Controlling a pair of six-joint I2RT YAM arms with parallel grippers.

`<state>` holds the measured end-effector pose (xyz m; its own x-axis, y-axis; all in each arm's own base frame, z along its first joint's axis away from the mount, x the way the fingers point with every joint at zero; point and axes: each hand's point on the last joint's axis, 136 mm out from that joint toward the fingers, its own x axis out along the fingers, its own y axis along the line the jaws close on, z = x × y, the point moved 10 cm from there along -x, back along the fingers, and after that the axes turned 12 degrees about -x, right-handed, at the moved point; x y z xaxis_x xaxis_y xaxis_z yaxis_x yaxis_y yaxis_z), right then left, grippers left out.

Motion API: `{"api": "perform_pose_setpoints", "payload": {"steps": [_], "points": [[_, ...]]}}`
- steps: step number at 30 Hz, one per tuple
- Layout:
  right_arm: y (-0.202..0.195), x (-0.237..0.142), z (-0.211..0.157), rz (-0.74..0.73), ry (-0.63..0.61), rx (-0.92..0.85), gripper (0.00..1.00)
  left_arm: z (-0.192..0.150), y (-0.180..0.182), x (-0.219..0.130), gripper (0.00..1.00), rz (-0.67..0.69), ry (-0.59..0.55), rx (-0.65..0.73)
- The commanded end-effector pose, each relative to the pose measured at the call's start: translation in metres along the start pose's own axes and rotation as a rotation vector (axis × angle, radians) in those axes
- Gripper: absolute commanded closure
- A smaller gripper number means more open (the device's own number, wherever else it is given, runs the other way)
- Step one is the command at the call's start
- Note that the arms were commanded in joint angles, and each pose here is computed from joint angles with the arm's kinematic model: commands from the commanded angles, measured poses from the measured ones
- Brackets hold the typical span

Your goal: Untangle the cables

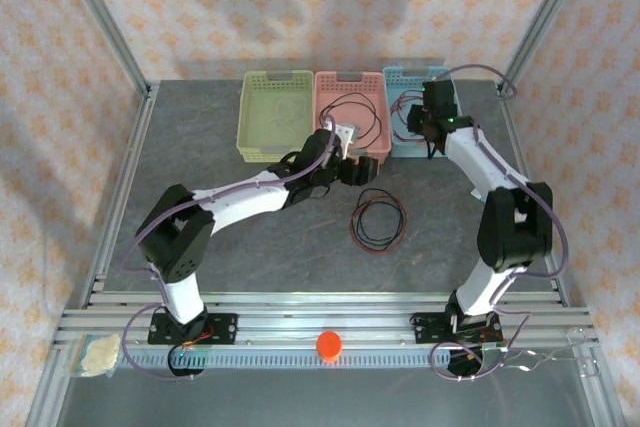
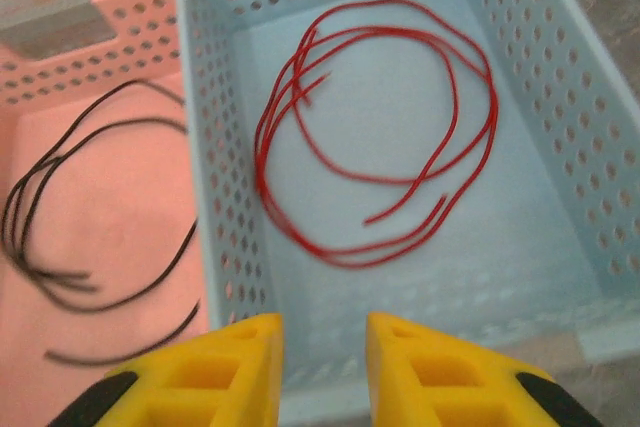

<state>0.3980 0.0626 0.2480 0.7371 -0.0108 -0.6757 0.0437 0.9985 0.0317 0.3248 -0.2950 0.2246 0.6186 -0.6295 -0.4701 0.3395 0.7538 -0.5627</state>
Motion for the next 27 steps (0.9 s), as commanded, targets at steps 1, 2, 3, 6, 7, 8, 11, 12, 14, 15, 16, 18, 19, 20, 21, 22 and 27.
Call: {"api": "perform_pose_setpoints", "payload": {"steps": [1, 2, 3, 6, 7, 8, 11, 12, 14, 15, 16, 18, 19, 20, 21, 22, 27], "points": [[-0.002, -0.010, -0.023, -0.069, 0.024, 0.051, 0.73, -0.011, -0.005, -0.010, 0.16, 0.011, -0.032, -0.012], [-0.001, -0.013, -0.033, -0.070, 0.046, 0.051, 0.74, -0.018, -0.005, -0.011, 0.16, 0.017, -0.018, -0.009], [0.000, -0.017, -0.040, -0.072, 0.063, 0.051, 0.74, -0.024, -0.006, -0.011, 0.16, 0.020, -0.007, -0.005], [0.002, -0.025, -0.071, -0.058, 0.113, 0.067, 0.74, -0.044, -0.006, -0.012, 0.16, 0.031, 0.028, -0.003], [0.003, -0.028, -0.082, -0.055, 0.131, 0.068, 0.75, -0.051, -0.004, -0.012, 0.16, 0.035, 0.040, -0.009], [0.004, -0.030, -0.093, -0.050, 0.153, 0.068, 0.75, -0.056, -0.003, -0.012, 0.16, 0.034, 0.050, -0.020], [0.004, -0.037, -0.119, -0.036, 0.212, 0.081, 0.76, -0.072, 0.002, -0.013, 0.16, 0.025, 0.073, -0.054], [0.005, -0.040, -0.126, -0.020, 0.223, 0.087, 0.76, -0.077, 0.003, -0.013, 0.16, 0.022, 0.080, -0.062], [0.006, -0.044, -0.143, -0.002, 0.259, 0.106, 0.76, -0.085, 0.004, -0.012, 0.17, 0.021, 0.094, -0.081], [0.006, -0.045, -0.149, 0.001, 0.273, 0.113, 0.76, -0.089, 0.006, -0.012, 0.17, 0.025, 0.101, -0.087], [0.006, -0.047, -0.155, 0.006, 0.287, 0.119, 0.77, -0.092, 0.007, -0.012, 0.18, 0.027, 0.107, -0.094], [0.005, -0.048, -0.166, 0.015, 0.310, 0.130, 0.77, -0.097, 0.009, -0.012, 0.20, 0.029, 0.111, -0.112], [0.006, -0.048, -0.170, 0.029, 0.321, 0.132, 0.78, -0.098, 0.011, -0.012, 0.21, 0.030, 0.112, -0.124], [0.008, -0.048, -0.173, 0.048, 0.330, 0.130, 0.79, -0.101, 0.013, -0.012, 0.22, 0.034, 0.114, -0.128], [0.010, -0.048, -0.175, 0.063, 0.338, 0.122, 0.79, -0.102, 0.014, -0.011, 0.23, 0.035, 0.115, -0.128], [0.012, -0.048, -0.177, 0.075, 0.345, 0.113, 0.80, -0.103, 0.015, -0.011, 0.24, 0.036, 0.115, -0.154], [0.022, -0.043, -0.182, 0.110, 0.386, 0.074, 0.81, -0.107, 0.019, -0.011, 0.29, 0.044, 0.112, -0.199]]}}
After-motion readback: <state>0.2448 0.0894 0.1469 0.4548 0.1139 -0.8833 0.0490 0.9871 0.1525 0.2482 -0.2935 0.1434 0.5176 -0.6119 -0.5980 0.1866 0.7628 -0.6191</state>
